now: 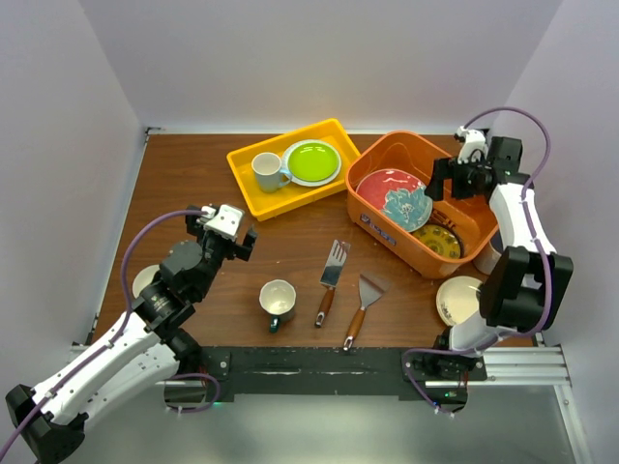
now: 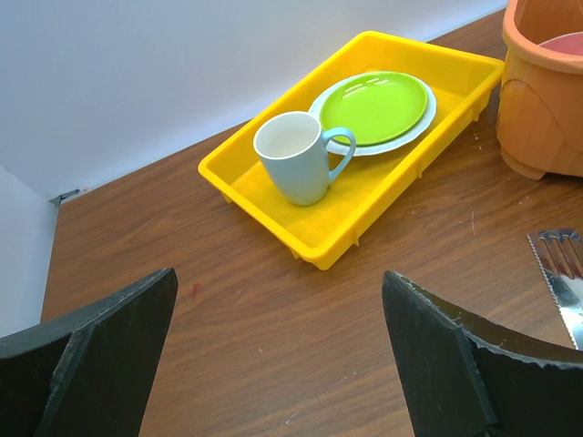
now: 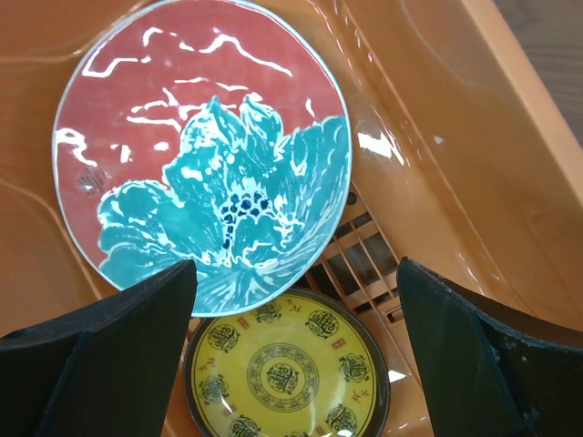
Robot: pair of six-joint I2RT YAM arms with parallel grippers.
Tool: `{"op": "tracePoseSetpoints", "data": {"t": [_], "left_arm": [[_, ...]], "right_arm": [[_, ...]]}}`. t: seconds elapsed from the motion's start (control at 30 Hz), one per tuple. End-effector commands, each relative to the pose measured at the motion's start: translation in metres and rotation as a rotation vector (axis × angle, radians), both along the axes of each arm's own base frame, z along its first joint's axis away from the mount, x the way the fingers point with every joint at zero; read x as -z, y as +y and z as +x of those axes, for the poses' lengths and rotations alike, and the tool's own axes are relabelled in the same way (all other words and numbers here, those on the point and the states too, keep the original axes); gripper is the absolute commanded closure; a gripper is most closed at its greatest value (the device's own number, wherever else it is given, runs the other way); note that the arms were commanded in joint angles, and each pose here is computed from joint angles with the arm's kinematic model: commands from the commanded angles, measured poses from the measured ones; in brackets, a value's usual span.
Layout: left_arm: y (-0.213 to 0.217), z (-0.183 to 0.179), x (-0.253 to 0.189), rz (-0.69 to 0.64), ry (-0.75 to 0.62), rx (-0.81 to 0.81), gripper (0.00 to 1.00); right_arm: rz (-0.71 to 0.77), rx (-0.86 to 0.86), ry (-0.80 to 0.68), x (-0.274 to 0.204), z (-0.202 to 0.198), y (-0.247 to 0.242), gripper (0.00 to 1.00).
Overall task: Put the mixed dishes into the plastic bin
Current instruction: Pick up the plate from the corner of the board.
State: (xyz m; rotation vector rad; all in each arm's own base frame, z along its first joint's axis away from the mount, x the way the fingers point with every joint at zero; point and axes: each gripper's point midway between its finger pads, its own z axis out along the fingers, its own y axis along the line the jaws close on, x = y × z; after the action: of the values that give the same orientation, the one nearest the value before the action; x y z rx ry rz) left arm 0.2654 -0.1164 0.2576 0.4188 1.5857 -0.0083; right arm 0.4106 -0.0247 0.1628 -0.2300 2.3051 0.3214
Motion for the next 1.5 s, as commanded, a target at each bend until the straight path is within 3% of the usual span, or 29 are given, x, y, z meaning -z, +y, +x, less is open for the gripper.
{"op": "tracePoseSetpoints", "data": {"t": [0.0,0.9,1.47], "left_arm": [[-0.001,0.001,-0.010,-0.038,-0.035,0.005,0.00],[-0.003,0.000,-0.010,-0.045,-0.034,0.014,0.00],[-0.005,-0.003,-0.013,-0.059,-0.040,0.037,0.00]], "right_arm": [[0.001,-0.057,-0.082,-0.023,-0.005,0.008,0.04],[-0.032,-0.147,-0.193,-0.061,-0.034,0.022,0.04],[-0.180,-0.276,-0.213,-0.119,-0.112,0.031,0.01]]}}
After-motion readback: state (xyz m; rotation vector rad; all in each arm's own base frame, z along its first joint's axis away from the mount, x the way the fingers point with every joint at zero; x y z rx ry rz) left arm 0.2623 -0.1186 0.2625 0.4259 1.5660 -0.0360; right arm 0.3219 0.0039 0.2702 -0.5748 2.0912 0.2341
